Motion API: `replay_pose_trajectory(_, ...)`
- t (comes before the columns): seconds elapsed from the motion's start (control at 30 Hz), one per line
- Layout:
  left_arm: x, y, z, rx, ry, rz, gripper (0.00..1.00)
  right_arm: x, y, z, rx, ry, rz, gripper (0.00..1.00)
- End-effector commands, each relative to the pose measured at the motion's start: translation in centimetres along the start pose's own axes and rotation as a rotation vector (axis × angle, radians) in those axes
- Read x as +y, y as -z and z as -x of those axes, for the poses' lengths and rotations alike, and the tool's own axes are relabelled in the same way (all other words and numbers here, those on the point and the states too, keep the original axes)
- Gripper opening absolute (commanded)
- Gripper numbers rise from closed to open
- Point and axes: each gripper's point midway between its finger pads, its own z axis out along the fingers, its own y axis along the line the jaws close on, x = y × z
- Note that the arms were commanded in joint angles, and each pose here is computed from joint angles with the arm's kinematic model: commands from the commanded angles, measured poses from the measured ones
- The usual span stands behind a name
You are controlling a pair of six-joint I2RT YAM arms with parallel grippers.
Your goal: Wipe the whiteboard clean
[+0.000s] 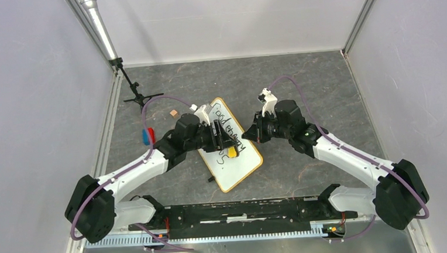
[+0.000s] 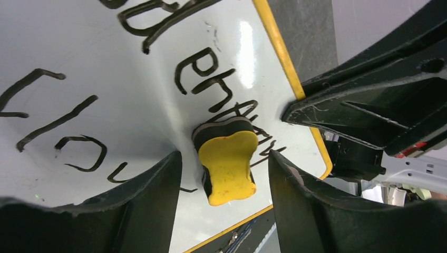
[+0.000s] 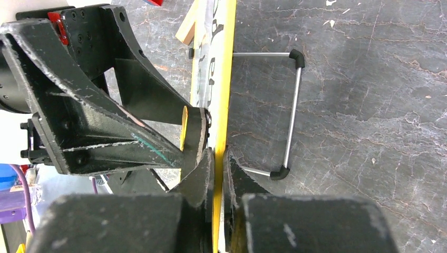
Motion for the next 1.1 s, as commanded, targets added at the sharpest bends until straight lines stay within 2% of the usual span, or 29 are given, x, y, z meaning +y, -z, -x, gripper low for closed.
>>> replay_pose_trajectory(0.0, -0.6, 0.6, 1.0, -0.036, -0.018, 0.015, 0.65, 0.0, 0.1, 0.7, -0.042, 0.051, -0.002, 0.0)
replay_pose_trajectory(0.07, -0.1, 0.6, 0.7, -0.026, -0.014, 0.037, 0.6, 0.1, 0.1, 0.8, -0.05, 0.041, -0.002, 0.0)
replay_pose_trajectory(0.33, 0.3, 0.5, -0.2, -0.02, -0.024, 0.076, 0.52, 0.0, 0.4, 0.8, -0.073, -0.022, -0.019, 0.0)
replay_pose_trajectory(0.6, -0.3, 0.3, -0.1, -0.012, -0.014, 0.067, 0.54, -0.1, -0.1, 0.6, -0.073, -0.097, -0.058, 0.01)
replay_pose_trajectory(0.63, -0.2, 0.4, -0.1, -0.014, -0.015, 0.069, 0.55, 0.1, -0.2, 0.7, -0.073, -0.088, -0.044, 0.1)
replay_pose_trajectory(0.7, -0.2, 0.6, -0.1, -0.013, -0.017, 0.076, 0.55, 1.6, -0.2, 1.0, -0.068, -0.014, 0.037, 0.44)
replay_pose_trajectory(0.73, -0.2, 0.7, 0.0, -0.015, -0.018, 0.077, 0.55, 1.6, -0.1, 0.9, -0.061, 0.001, 0.028, 0.54)
replay_pose_trajectory(0.8, -0.4, 0.9, 0.0, -0.017, -0.021, 0.073, 0.55, 1.2, 0.2, 1.0, -0.08, 0.035, 0.007, 0.64)
replay_pose_trajectory(0.83, -0.5, 0.9, 0.0, -0.017, -0.021, 0.069, 0.55, 1.1, 0.5, 1.0, -0.086, 0.047, 0.004, 0.65)
replay_pose_trajectory(0.9, -0.6, 1.0, 0.0, -0.015, -0.021, 0.064, 0.55, 1.0, 0.7, 0.7, -0.087, 0.056, 0.005, 0.64)
replay_pose_trajectory(0.93, -0.6, 1.1, -0.1, -0.013, -0.02, 0.066, 0.55, 1.2, 0.8, 0.4, -0.078, 0.053, 0.019, 0.58)
replay_pose_trajectory(1.0, -0.7, 1.1, 0.0, -0.015, -0.021, 0.061, 0.55, 1.5, 0.8, -0.2, -0.06, 0.037, 0.042, 0.38)
replay_pose_trajectory(1.07, -0.6, 1.1, -0.1, -0.013, -0.02, 0.064, 0.55, 1.6, 0.7, -0.7, -0.045, 0.025, 0.06, 0.32)
